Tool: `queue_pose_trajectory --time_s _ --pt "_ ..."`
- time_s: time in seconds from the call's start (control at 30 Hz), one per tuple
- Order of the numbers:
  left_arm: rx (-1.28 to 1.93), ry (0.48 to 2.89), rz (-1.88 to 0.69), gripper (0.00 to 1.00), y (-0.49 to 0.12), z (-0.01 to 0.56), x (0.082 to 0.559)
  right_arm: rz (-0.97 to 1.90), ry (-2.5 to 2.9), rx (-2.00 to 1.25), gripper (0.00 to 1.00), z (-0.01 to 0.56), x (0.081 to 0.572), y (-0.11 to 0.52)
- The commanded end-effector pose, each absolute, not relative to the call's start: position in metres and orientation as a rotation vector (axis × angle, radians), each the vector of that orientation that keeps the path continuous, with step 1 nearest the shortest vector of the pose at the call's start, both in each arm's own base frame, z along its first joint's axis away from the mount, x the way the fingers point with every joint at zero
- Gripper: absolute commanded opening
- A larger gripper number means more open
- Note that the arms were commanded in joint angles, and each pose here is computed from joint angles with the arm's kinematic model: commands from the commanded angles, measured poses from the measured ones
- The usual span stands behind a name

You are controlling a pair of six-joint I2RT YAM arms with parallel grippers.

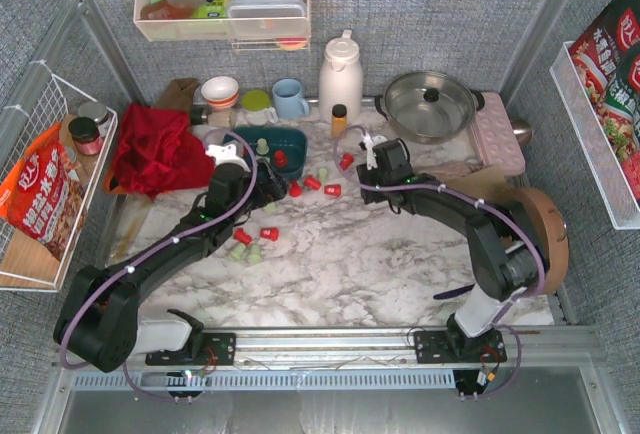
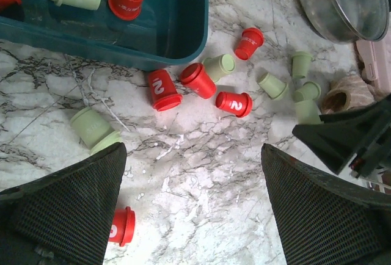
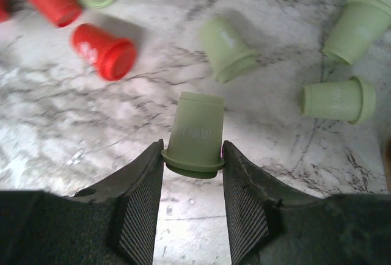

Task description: Mix the coffee capsules in the storage basket

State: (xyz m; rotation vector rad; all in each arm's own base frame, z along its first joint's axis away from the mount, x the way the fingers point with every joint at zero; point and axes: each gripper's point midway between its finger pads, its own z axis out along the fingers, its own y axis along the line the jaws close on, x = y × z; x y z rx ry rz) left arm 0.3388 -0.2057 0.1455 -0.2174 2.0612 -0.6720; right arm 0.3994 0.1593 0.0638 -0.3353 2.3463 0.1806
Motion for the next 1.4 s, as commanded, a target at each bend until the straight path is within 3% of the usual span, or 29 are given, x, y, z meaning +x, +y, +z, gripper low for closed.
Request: queue_pose_trajectory --time_s 0.0,0.23,0.53,0.87,1.07,1.23,1.37 --pt "-0.192 2.012 -0.763 0.99 -0.221 0.163 0.339 0.302 2.163 -0.508 0.32 0.092 0.390 0.190" --pt "0.099 1.996 -0.916 0.92 -0.275 0.182 0.314 0.481 1.679 -0.705 0.35 0.145 0.353 0.239" --pt "0.306 2.008 -1.092 0.74 -0.316 0.175 0.280 0.513 1.337 -0.890 0.38 0.167 0.315 0.258" --pt "0.342 1.952 -1.207 0.74 -0.331 0.190 0.270 0.521 1.290 -0.969 0.38 0.167 0.304 0.268" --pt "0.318 1.966 -1.236 0.68 -0.335 0.183 0.271 0.522 1.256 -0.994 0.39 0.171 0.298 0.274" --pt "0.323 1.954 -1.283 0.53 -0.341 0.183 0.269 0.499 1.255 -0.991 0.39 0.173 0.299 0.272" --pt "0.330 1.932 -1.300 0.34 -0.343 0.187 0.268 0.498 1.269 -0.987 0.42 0.173 0.300 0.272"
